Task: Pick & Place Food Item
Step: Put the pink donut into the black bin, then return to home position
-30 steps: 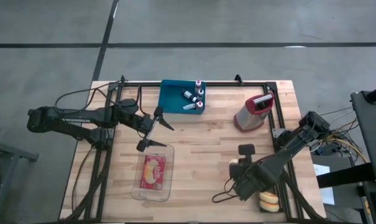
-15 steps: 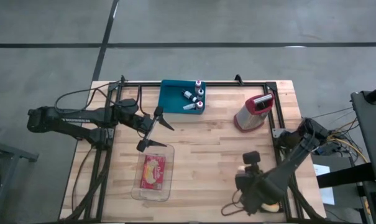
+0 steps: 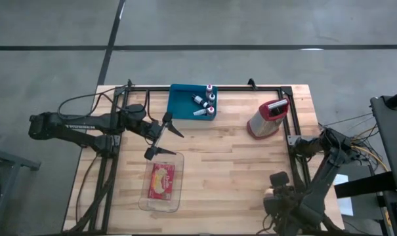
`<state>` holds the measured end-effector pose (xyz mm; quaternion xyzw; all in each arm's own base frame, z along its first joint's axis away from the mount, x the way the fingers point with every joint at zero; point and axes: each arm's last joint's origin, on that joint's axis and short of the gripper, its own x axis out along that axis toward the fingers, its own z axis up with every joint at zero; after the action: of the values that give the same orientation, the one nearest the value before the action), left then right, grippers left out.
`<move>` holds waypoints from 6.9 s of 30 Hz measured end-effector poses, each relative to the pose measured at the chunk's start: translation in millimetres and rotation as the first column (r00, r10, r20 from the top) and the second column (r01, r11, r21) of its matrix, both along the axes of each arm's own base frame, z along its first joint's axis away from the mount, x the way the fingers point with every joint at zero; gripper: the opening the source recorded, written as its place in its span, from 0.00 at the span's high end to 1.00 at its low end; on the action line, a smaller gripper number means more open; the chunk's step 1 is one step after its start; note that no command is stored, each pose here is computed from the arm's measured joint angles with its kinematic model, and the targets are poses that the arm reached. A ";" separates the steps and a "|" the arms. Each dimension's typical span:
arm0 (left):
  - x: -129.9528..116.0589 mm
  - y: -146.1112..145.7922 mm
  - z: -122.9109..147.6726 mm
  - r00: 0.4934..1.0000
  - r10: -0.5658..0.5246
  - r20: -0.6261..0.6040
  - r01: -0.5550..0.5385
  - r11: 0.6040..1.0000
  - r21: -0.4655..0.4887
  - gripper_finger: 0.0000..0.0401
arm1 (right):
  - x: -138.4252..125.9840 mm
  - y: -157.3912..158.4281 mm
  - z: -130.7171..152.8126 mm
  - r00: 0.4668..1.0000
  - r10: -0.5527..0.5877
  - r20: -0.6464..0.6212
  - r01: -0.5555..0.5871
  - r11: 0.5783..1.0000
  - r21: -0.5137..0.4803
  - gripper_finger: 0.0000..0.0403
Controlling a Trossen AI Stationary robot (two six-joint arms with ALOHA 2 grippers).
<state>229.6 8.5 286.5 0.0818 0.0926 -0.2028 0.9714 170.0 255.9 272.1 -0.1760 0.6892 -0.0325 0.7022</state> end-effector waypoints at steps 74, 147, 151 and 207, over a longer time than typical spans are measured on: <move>0.0 -0.1 0.1 1.000 0.000 0.001 0.000 1.000 0.000 0.15 | -33.1 -0.8 -53.2 0.992 -0.117 -0.038 0.115 0.992 -0.047 0.97; 0.0 0.0 0.1 1.000 0.000 0.001 0.000 1.000 0.000 0.15 | 111.6 -74.8 20.5 0.699 -0.109 0.707 0.206 0.977 -0.054 0.71; 0.0 -0.1 0.0 1.000 0.000 0.000 0.000 1.000 0.000 0.15 | 145.1 -93.3 26.9 0.703 -0.066 0.708 0.046 0.998 0.047 0.72; 0.0 -0.1 0.0 1.000 -0.001 0.000 0.001 1.000 0.000 0.15 | 159.5 -374.1 -31.4 0.148 0.041 0.988 -0.337 0.941 0.012 0.82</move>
<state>229.6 8.4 286.5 0.0818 0.0926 -0.2031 0.9713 329.6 -118.3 240.7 -0.1167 0.0478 0.0313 0.9915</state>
